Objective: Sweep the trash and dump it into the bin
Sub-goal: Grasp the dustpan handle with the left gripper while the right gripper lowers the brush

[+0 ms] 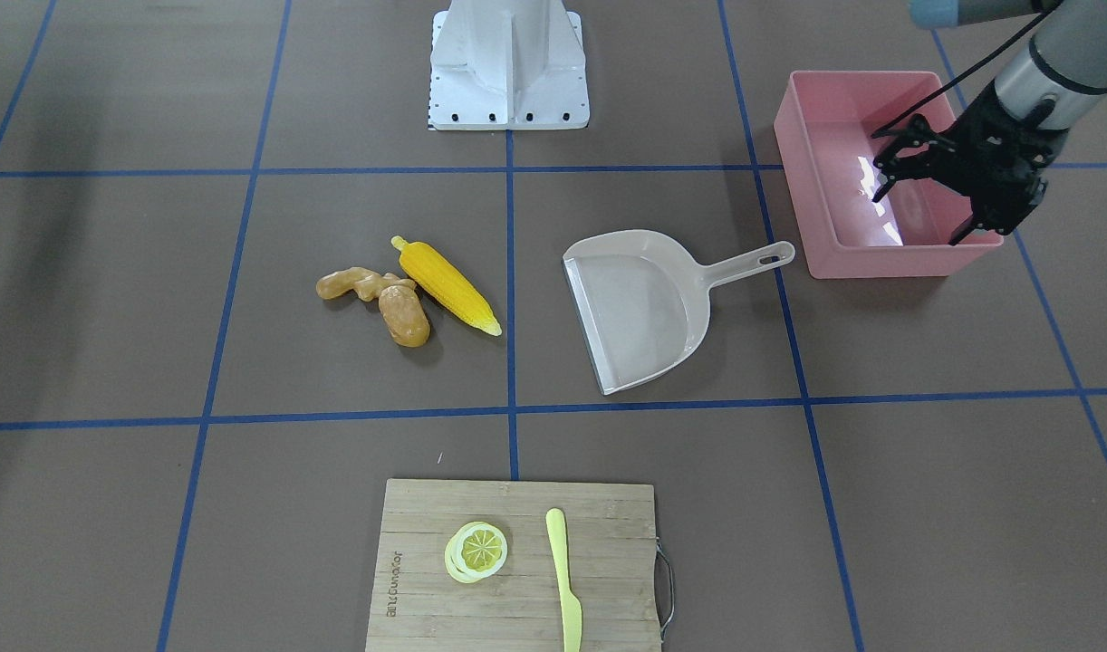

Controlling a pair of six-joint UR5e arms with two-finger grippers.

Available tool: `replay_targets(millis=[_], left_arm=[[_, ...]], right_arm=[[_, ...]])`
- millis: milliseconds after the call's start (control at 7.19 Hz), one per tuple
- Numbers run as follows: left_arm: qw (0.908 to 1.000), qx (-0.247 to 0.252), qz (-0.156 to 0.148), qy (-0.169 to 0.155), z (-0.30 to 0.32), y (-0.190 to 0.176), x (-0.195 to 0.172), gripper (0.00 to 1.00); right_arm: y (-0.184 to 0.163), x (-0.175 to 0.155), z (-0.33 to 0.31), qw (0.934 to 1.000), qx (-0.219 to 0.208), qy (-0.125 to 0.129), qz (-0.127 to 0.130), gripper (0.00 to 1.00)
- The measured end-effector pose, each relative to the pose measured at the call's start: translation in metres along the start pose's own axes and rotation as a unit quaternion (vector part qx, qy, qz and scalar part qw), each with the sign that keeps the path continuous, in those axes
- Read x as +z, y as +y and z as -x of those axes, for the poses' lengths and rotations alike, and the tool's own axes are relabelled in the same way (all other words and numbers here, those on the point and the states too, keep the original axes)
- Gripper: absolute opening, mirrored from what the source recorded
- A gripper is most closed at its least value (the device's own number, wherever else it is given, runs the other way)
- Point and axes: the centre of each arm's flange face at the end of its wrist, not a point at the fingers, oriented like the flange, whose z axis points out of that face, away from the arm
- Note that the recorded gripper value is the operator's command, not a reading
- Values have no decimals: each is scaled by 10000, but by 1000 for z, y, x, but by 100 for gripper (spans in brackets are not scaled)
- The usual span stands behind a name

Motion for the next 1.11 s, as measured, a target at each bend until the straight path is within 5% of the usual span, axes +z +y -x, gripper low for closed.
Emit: replay_targets(millis=[278, 696, 1113], left_arm=[[9949, 979, 135, -211, -41, -31, 11, 100], [9689, 2439, 409, -65, -91, -42, 44, 100], [9536, 2929, 704, 25, -93, -36, 81, 100]], right_arm=[[-23, 31, 57, 9992, -58, -72, 389, 0], [-31, 113, 168, 9928, 85, -53, 1195, 0], [-6, 195, 226, 9836, -18, 274, 1781, 0]])
